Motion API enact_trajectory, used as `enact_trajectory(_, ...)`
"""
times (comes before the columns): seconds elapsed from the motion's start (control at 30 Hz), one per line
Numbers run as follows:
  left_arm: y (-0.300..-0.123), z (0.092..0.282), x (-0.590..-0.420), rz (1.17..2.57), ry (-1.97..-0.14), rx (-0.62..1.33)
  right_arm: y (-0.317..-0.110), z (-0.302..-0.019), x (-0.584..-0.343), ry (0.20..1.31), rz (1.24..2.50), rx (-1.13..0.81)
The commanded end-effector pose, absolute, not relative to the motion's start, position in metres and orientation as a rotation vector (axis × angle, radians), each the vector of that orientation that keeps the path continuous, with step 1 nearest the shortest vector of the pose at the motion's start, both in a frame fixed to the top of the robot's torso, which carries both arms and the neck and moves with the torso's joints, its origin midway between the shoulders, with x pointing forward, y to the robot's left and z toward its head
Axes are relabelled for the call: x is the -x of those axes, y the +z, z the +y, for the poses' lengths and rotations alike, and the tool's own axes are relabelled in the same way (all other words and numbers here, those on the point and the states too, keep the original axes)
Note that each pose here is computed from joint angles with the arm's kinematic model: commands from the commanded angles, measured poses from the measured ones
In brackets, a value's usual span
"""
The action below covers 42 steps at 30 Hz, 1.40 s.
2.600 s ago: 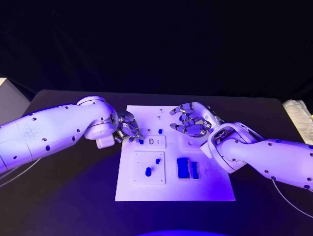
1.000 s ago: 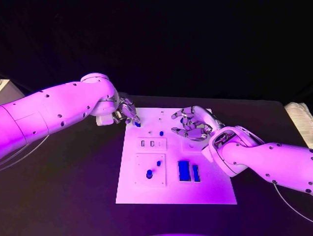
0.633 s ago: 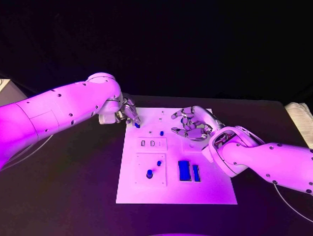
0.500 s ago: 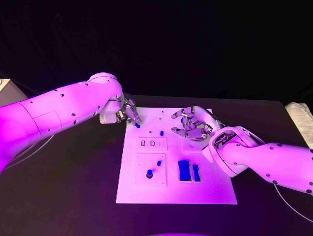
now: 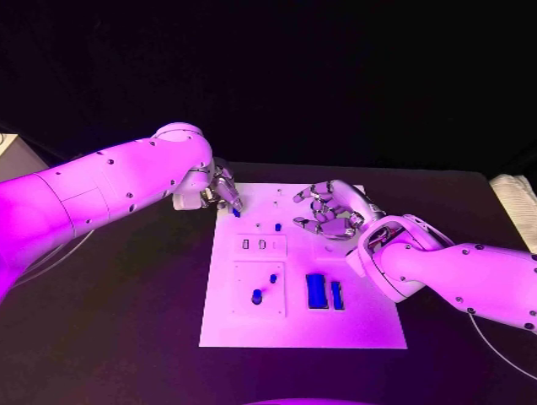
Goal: Assemble the parts on the task board
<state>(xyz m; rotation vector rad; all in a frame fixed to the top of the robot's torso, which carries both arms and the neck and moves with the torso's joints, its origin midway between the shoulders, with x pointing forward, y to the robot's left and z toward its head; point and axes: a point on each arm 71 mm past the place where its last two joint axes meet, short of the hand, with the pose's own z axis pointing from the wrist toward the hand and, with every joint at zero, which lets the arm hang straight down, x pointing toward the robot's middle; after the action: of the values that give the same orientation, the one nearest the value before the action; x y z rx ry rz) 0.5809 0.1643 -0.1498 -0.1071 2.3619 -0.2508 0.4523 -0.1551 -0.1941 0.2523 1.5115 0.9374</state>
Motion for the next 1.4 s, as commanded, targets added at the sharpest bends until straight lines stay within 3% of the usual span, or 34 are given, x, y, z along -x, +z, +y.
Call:
enact_trajectory(0.03,-0.1487,0.1614,-0.5805,2.368,-0.248,0.088,-0.1943,-0.1538,-0.4517,0.945,1.515,-0.242)
enact_trajectory(1.4,-0.1512,0.1594,-0.583,2.382,-0.243,0.087,-0.194,-0.154,-0.4517,0.946,1.51,-0.243)
